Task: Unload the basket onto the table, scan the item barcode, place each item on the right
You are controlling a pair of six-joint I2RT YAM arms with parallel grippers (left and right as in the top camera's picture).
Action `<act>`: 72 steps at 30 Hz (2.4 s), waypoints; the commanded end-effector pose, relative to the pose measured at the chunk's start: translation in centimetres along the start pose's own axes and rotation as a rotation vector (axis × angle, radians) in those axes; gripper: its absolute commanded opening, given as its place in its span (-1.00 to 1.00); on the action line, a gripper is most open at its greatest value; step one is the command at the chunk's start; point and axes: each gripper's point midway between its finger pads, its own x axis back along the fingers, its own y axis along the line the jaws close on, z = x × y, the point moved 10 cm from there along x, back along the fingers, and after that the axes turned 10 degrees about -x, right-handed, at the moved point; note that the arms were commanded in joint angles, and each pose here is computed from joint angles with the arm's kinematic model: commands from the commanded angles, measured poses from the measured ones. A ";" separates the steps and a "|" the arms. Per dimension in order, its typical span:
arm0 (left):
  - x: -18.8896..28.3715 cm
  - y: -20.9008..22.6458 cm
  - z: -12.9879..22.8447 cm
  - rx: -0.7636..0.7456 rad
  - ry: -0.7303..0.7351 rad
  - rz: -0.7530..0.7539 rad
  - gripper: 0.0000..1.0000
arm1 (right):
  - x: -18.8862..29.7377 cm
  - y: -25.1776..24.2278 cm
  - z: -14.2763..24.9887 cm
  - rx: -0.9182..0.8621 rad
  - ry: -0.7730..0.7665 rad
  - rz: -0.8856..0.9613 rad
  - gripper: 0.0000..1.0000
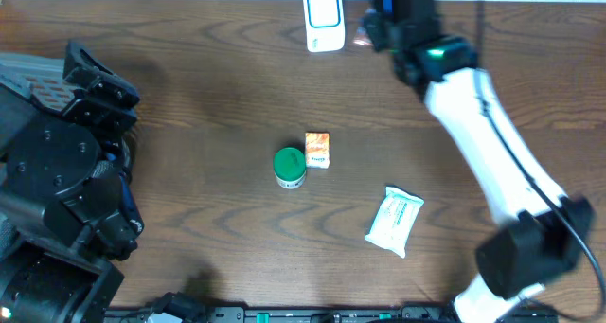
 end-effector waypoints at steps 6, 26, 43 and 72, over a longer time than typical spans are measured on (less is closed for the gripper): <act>0.1 0.2 -0.2 -0.012 -0.011 -0.017 0.63 | 5.0 -13.8 5.2 -0.192 0.296 0.357 -0.97; 0.1 0.2 -0.2 -0.012 -0.011 -0.017 0.63 | 5.1 -32.0 25.4 -0.892 0.402 1.346 -0.70; 0.1 0.2 -0.2 -0.012 -0.011 -0.017 0.63 | 7.0 -19.5 13.2 -0.967 0.386 0.214 0.96; 0.1 0.2 -0.2 -0.012 -0.011 -0.017 0.63 | 7.3 2.0 30.8 -0.953 1.135 -0.139 0.98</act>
